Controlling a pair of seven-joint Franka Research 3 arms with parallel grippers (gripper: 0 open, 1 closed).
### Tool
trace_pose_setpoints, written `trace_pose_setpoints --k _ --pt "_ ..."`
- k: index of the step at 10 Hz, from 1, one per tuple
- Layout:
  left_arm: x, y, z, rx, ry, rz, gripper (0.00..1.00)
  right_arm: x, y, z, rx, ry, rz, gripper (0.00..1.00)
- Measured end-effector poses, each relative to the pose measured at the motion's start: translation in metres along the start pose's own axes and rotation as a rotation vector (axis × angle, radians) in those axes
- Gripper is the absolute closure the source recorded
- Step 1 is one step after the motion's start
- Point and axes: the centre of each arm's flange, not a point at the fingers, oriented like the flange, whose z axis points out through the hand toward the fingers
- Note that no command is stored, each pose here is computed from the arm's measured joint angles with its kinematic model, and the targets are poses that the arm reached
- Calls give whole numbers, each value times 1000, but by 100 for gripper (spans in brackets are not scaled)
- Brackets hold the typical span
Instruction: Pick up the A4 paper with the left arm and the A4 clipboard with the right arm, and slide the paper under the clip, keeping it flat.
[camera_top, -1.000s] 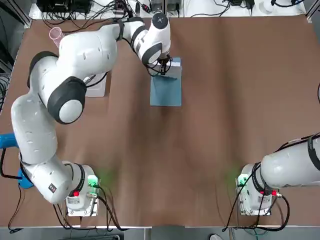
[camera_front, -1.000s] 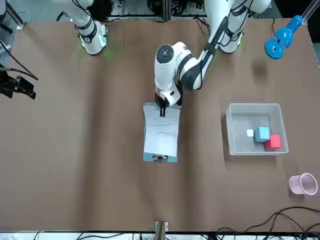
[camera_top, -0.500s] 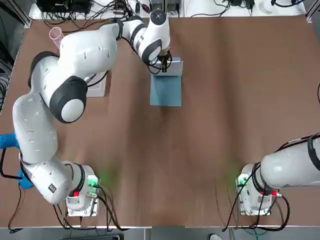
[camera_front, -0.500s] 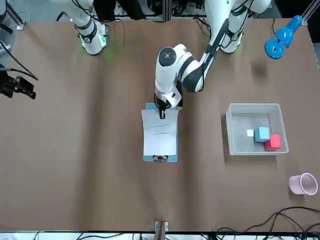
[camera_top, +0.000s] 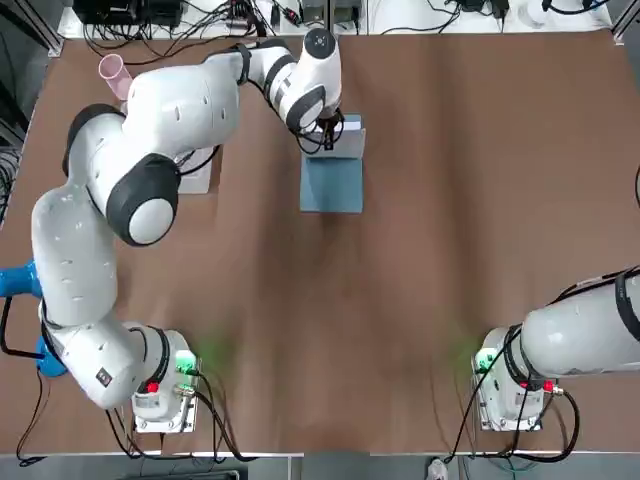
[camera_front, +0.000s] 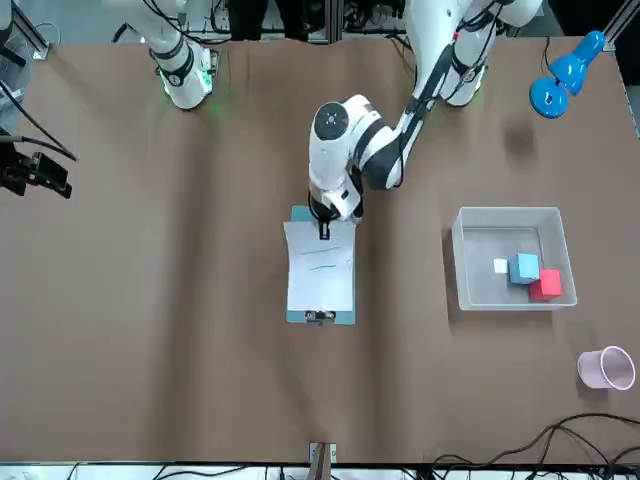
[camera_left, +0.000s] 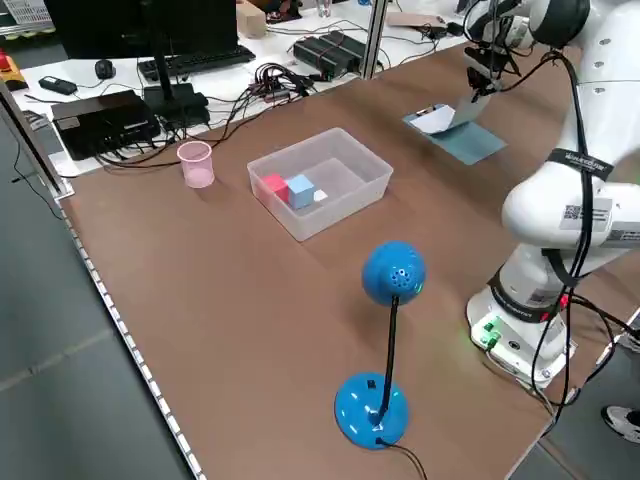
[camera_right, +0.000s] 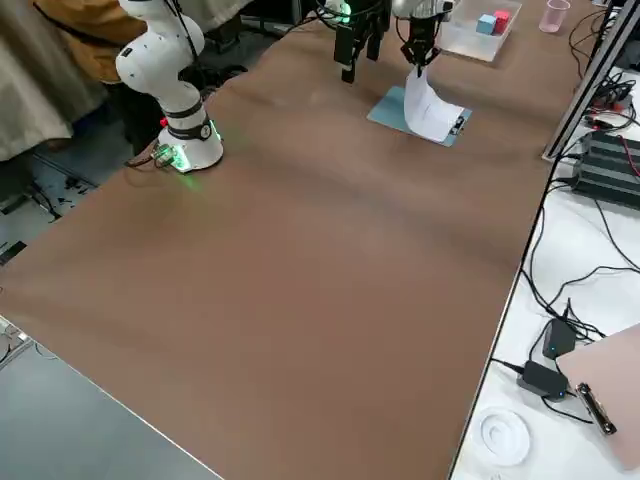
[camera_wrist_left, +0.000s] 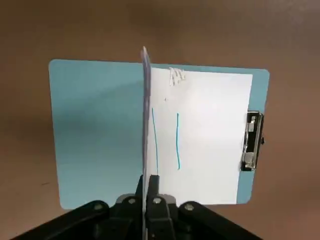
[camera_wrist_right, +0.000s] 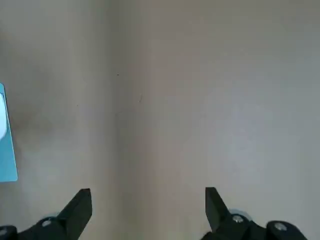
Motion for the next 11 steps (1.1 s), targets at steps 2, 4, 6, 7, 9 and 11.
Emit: trace_pose_setpoints --k 2,4,6,7,9,11 --pt "-1 1 -3 -7 -3 7 84 0 0 0 0 0 0 0" --pt "-3 2 -5 -10 -6 7 54 0 0 0 0 1 1 0" --pt "-3 3 -7 -14 -9 12 26 0 0 0 0 1 1 0" --pt "-4 5 -12 -22 -15 28 11 0 0 0 0 1 1 0" --pt "-5 8 -37 -36 -16 82 0 0 0 0 0 1 1 0" --pt "0 12 -86 -52 -2 142 0 0 0 0 0 1 1 0"
